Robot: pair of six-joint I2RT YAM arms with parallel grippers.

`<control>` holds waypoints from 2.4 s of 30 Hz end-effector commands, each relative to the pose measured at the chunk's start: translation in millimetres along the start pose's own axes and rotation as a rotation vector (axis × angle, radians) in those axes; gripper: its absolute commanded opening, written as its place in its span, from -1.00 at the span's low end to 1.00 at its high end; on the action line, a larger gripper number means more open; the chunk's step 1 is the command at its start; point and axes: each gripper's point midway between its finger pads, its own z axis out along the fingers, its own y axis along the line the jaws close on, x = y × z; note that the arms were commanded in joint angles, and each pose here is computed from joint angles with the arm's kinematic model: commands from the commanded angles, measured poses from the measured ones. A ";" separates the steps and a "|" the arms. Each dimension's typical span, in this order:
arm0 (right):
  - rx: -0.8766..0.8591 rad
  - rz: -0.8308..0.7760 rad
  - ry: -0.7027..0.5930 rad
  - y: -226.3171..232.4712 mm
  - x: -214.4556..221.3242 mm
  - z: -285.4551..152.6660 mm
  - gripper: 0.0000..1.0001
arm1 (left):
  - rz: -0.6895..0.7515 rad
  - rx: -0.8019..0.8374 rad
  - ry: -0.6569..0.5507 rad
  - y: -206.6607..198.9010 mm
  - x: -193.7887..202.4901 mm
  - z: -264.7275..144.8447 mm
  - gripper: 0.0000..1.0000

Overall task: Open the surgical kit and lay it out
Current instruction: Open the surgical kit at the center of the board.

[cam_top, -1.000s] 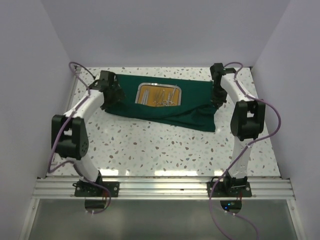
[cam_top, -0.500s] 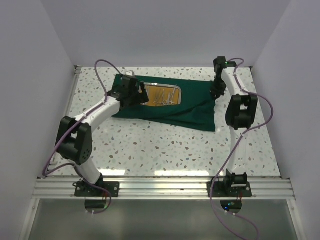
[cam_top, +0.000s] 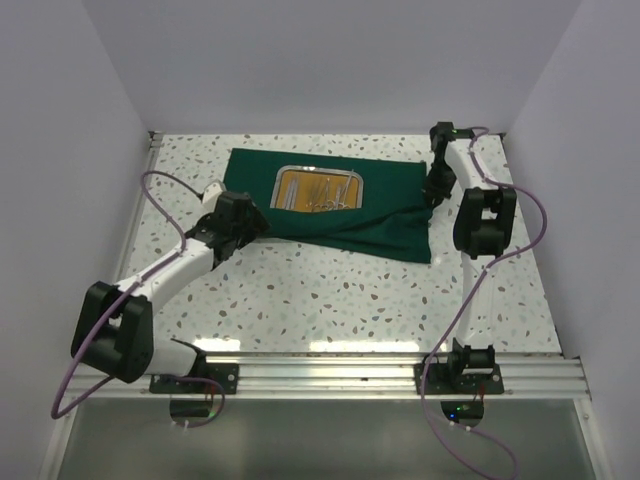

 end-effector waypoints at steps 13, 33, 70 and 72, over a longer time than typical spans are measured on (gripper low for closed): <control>0.008 -0.037 -0.070 -15.3 -4.0 -38.6 -1.00 | -0.179 -0.080 -0.081 22.9 11.4 41.5 0.66; 0.023 -0.060 -0.075 -25.1 6.5 -39.8 -1.00 | -0.130 -0.082 -0.150 5.4 -35.1 93.0 0.11; -0.189 0.042 -0.008 31.9 1.9 -8.1 -1.00 | -0.007 -0.001 -0.278 -50.6 -178.6 53.7 0.86; -0.183 0.051 -0.011 32.9 -0.1 -7.5 -1.00 | -0.007 0.006 -0.228 -47.5 -168.6 63.0 0.86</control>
